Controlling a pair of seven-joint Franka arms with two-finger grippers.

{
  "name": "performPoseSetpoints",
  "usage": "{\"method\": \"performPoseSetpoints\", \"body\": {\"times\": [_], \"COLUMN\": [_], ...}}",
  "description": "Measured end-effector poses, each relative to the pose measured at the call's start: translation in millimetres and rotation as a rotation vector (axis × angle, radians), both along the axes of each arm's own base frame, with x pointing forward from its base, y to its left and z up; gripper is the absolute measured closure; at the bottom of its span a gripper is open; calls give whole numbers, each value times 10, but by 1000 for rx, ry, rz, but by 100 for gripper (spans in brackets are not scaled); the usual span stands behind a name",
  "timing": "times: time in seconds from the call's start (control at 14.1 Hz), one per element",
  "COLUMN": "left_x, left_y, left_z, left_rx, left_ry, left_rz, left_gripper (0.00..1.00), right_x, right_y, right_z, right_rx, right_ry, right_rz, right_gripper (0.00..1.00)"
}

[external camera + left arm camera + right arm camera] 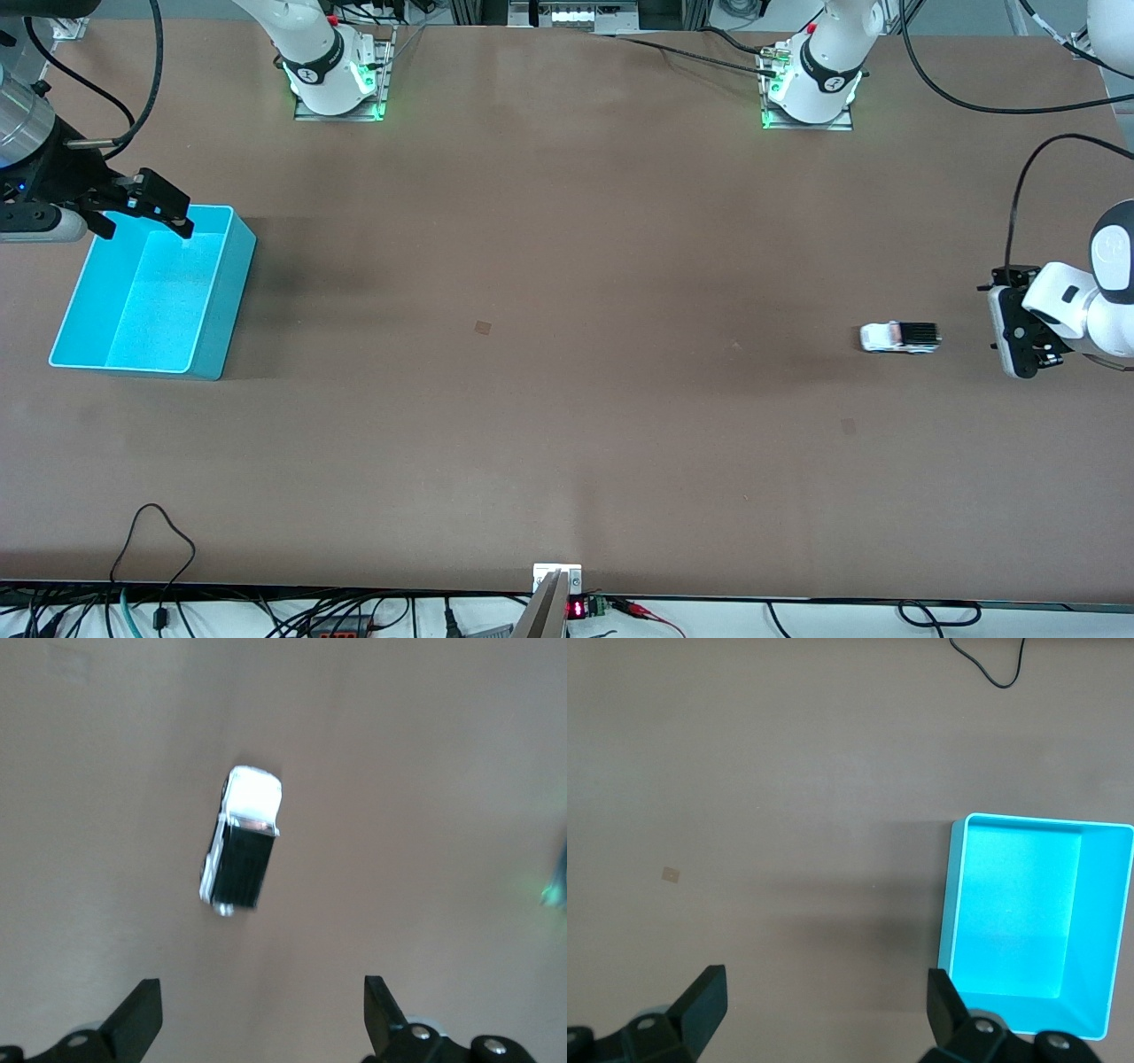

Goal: Wind and store white jeep toy
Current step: 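Release the jeep and lift the left gripper off it, then raise the left gripper away while the jeep rolls toward the box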

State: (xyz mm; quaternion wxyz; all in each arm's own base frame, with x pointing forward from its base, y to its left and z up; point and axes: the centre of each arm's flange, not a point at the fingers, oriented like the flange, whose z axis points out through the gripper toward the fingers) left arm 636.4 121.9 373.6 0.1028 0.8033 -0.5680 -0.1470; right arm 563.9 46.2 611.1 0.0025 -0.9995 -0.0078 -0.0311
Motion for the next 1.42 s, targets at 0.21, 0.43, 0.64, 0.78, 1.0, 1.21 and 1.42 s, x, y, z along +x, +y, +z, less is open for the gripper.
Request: {"method": "performPoseSetpoints", "body": {"times": [0.21, 0.43, 0.64, 0.78, 1.0, 1.21, 1.42], "left_x": [54, 33, -95, -154, -294, -458, -647], "left_y": [-450, -982, -1404, -1502, -1536, -1370, -1242], "left_z": [467, 956, 1350, 1580, 1812, 1973, 2063], "left_rx": [66, 157, 238, 275, 251, 242, 202], "left_ry": [10, -54, -121, -205, -295, -336, -315], "left_rz": [182, 350, 543, 734, 941, 1007, 1067], "left_gripper": [0, 0, 0, 0, 0, 0, 0], "right_x": [0, 0, 0, 0, 0, 0, 0], "right_y": [-1, -2, -3, -3, -3, -3, -3], "right_z": [0, 1, 1, 1, 1, 1, 1], "right_rx": [0, 0, 0, 0, 0, 0, 0], "right_ry": [0, 0, 0, 0, 0, 0, 0], "right_rz": [0, 0, -1, -1, -1, -1, -1], "right_gripper": [0, 0, 0, 0, 0, 0, 0]}}
